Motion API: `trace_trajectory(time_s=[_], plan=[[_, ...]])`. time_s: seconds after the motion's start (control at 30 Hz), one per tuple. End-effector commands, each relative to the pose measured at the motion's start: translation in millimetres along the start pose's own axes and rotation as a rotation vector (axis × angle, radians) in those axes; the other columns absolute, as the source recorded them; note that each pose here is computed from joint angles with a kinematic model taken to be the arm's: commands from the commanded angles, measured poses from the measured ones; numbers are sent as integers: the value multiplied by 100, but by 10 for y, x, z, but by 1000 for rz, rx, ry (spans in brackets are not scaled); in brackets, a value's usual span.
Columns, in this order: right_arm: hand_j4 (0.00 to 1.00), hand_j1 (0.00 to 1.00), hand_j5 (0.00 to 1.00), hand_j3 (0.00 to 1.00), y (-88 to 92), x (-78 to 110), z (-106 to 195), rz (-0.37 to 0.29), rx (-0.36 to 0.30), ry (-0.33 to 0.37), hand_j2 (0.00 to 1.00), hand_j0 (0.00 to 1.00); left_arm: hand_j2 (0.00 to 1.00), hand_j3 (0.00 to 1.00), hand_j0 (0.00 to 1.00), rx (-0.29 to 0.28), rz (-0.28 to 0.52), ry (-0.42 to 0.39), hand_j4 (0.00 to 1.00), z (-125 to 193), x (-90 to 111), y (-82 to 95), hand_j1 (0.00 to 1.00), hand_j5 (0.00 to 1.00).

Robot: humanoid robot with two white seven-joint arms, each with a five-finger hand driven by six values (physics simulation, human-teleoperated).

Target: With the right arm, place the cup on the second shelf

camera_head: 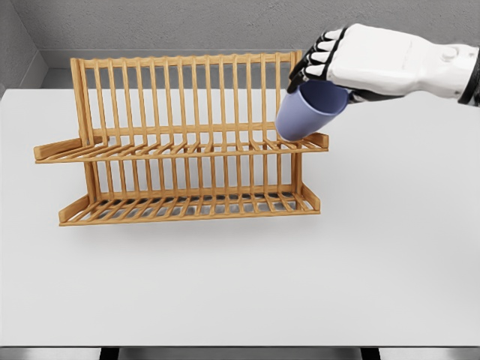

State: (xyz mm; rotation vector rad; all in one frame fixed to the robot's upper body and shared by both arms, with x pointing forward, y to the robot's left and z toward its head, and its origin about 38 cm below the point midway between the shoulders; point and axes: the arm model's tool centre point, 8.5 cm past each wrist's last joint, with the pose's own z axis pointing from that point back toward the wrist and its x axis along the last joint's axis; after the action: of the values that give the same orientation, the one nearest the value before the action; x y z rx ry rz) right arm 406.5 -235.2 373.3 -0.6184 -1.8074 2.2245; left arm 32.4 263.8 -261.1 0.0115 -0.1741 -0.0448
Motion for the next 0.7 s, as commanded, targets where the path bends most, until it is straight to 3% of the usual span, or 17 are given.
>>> trace_trajectory(time_s=[0.0, 0.57, 0.63, 0.67], plan=[[66, 66, 66, 66, 51, 28, -39, -11, 12, -16, 66, 66, 100, 100, 100, 0, 0, -1, 100, 0, 2, 0, 100, 100], [69, 69, 69, 69, 277, 141, -132, -32, 68, -75, 69, 69, 100, 100, 100, 0, 1, 1, 100, 1, -3, 1, 100, 100], [84, 84, 84, 84, 277, 138, -132, -34, 68, -72, 84, 84, 100, 100, 100, 0, 0, -1, 100, 0, 2, 0, 100, 100], [98, 98, 98, 98, 277, 139, -137, -35, 67, -72, 98, 98, 100, 100, 100, 0, 0, -1, 100, 0, 2, 0, 100, 100]])
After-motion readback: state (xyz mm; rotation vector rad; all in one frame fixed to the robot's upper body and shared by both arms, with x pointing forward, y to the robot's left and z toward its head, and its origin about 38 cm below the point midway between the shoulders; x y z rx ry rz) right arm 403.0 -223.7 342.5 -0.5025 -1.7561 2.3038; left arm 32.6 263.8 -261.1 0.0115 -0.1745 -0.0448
